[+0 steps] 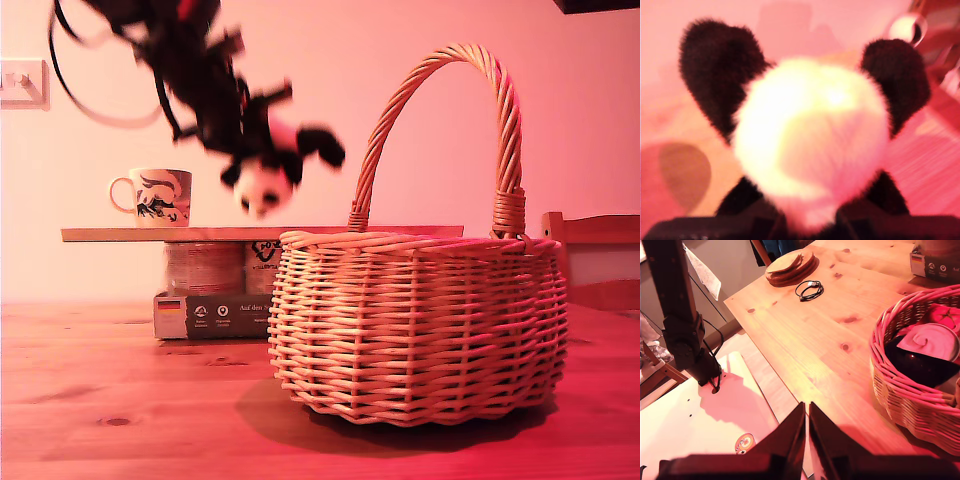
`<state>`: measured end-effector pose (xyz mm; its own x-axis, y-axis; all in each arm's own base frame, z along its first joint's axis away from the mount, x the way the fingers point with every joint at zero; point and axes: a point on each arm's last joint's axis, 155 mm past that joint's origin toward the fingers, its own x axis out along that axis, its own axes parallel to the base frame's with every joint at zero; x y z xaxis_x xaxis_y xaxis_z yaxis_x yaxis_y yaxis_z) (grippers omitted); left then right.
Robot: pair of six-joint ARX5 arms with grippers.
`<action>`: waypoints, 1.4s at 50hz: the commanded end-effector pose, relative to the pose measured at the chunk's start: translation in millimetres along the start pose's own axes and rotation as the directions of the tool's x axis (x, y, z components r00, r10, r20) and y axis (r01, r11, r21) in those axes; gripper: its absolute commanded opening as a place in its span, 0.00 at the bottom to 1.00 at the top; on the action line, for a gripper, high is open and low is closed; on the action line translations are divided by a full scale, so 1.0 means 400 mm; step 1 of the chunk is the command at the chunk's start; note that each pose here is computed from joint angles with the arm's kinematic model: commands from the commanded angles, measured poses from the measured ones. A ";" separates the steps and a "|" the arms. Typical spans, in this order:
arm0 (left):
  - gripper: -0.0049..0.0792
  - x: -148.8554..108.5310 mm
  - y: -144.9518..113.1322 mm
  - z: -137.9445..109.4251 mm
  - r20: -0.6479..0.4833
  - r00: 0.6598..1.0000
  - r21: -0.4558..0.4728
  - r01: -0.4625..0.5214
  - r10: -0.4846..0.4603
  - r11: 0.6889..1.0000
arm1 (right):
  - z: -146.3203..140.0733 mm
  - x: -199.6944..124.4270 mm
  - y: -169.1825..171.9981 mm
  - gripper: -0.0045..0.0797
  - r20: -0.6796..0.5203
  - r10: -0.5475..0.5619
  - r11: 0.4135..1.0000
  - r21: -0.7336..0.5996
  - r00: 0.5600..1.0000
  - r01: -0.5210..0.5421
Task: Pick up the stuffed panda toy and place it on the shelf behind you
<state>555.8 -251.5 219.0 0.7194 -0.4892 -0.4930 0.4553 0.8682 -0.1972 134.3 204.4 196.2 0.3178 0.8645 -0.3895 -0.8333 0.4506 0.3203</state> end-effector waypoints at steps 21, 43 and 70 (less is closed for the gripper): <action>0.60 -0.005 -0.033 0.060 0.080 0.996 0.033 0.031 -0.033 0.999 | 0.011 -0.002 0.005 0.04 0.008 0.004 1.000 -0.015 1.000 -0.004; 0.21 -0.074 -0.068 0.055 -0.031 0.997 0.022 0.065 -0.065 0.998 | 0.011 -0.002 0.005 0.04 0.008 0.004 1.000 -0.019 1.000 -0.004; 0.03 -0.357 -0.098 0.099 -0.077 0.997 0.086 0.001 0.005 0.996 | 0.011 -0.002 0.004 0.04 0.008 0.003 0.999 -0.033 1.000 -0.003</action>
<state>463.6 -220.9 319.2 0.6702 -0.4763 -0.5692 0.4963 0.8578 -0.1335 134.4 204.4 196.3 0.3179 0.8646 -0.3892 -0.8432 0.4455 0.3009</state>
